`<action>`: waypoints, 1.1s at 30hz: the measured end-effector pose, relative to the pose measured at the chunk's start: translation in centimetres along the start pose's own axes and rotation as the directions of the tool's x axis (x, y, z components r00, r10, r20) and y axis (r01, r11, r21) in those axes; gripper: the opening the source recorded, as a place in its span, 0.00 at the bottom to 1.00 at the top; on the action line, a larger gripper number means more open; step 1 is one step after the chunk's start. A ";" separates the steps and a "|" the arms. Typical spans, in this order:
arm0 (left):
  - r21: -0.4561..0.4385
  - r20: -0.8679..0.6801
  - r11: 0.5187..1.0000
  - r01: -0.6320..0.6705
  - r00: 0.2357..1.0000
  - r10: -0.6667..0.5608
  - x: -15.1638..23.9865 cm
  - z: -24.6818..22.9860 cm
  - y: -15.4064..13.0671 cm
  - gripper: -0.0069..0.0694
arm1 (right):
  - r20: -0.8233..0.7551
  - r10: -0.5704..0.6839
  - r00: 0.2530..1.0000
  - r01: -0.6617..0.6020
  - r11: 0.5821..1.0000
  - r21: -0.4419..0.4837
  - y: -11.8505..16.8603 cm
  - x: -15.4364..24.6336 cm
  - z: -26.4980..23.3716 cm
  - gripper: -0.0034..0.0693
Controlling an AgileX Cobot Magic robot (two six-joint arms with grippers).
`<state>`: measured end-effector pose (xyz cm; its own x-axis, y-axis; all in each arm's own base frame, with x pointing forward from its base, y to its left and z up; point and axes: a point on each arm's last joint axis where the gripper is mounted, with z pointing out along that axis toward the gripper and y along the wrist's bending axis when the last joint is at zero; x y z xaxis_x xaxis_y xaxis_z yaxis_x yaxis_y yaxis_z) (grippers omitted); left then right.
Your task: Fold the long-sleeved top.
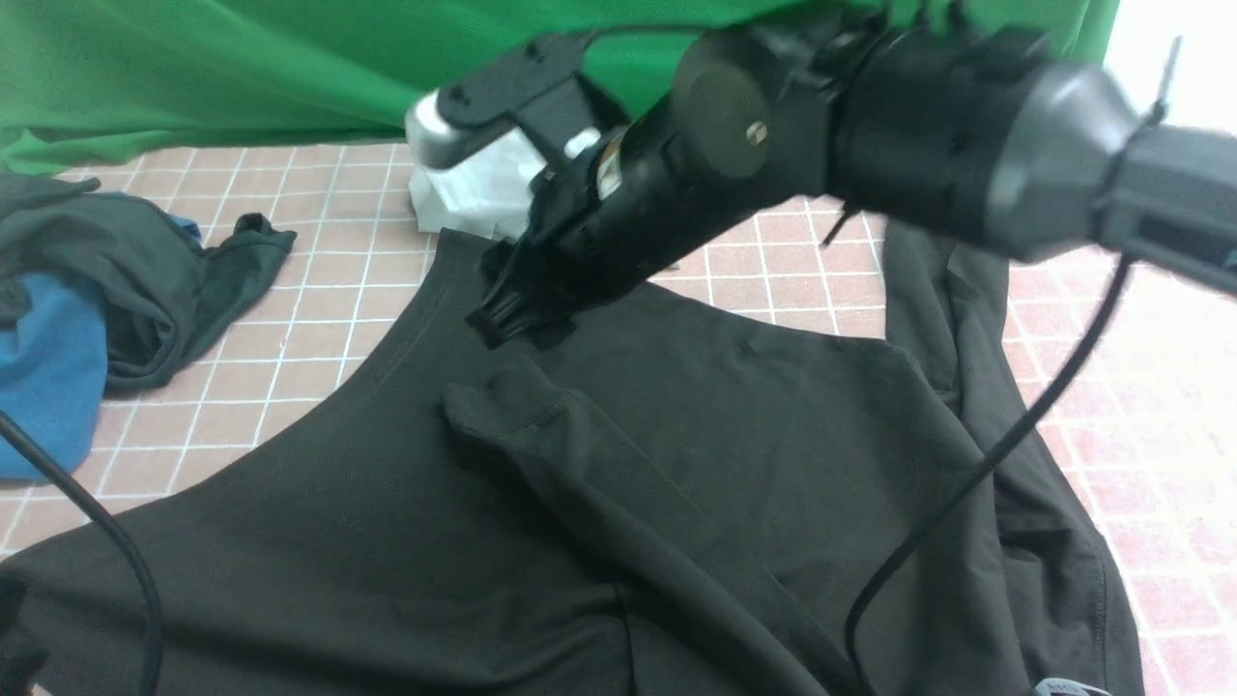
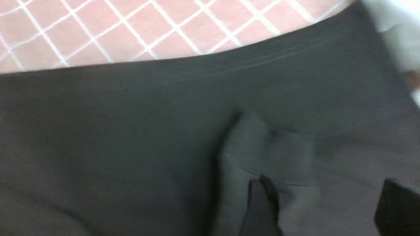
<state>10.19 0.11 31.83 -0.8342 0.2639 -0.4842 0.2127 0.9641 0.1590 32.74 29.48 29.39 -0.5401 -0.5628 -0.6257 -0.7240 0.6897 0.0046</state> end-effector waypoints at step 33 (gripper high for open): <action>0.000 0.001 1.000 -0.001 1.000 0.001 0.0 0.0 0.0 0.14 | -0.170 0.006 0.985 -0.005 1.000 0.006 -1.9 5.9 14.3 0.41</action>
<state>10.20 0.11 31.83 -0.8336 0.2650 -0.4847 0.2136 0.9638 0.1597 37.08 31.32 14.54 -0.6098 -0.6278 -0.4837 -0.7185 0.6955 0.0031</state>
